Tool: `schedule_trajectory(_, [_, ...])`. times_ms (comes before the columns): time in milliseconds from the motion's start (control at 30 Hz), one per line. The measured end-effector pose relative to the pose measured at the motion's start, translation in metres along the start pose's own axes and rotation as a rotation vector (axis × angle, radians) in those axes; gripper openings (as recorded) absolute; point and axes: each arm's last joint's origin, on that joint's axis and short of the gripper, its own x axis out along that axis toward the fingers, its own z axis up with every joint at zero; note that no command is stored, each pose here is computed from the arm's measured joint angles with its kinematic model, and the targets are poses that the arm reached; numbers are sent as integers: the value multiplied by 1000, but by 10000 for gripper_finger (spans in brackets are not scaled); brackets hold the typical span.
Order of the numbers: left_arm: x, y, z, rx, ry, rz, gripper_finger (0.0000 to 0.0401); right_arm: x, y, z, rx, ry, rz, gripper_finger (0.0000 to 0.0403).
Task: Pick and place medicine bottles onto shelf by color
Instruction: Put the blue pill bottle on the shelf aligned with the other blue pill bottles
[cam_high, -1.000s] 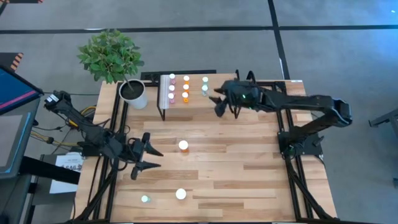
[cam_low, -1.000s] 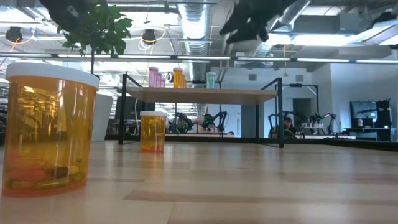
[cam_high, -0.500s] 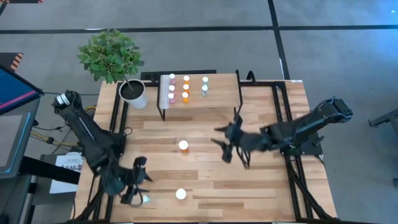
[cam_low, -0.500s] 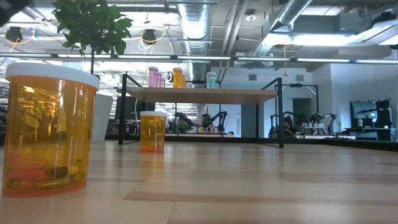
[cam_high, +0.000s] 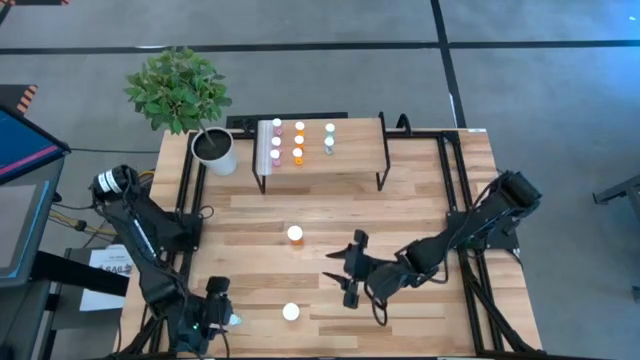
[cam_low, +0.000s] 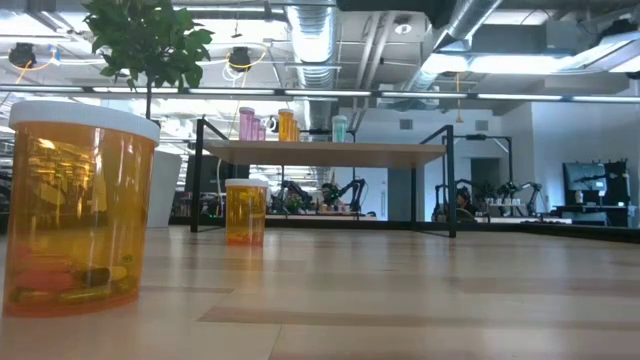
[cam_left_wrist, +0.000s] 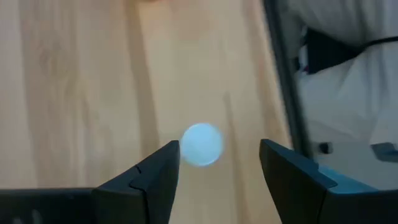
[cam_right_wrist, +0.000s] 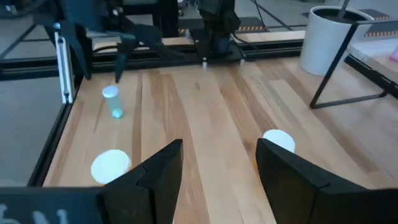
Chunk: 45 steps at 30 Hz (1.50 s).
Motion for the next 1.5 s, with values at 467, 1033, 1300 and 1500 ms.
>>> schedule_trajectory(467, [3, 7, -3, -11, -5, 82, 262, 4, -2, 5, 7, -27, 22, 222])
schedule_trajectory(1033, [18, 12, -13, -28, -20, 30, 262, 1, 1, 4, 2, -28, 33, 222])
schedule_trajectory(1300, [32, 8, -16, -9, -1, 44, 262, 1, 1, 4, 4, -29, 33, 222])
schedule_trajectory(1500, [43, 8, -17, -7, 48, 40, 252, 1, 1, 4, 5, -30, 33, 222])
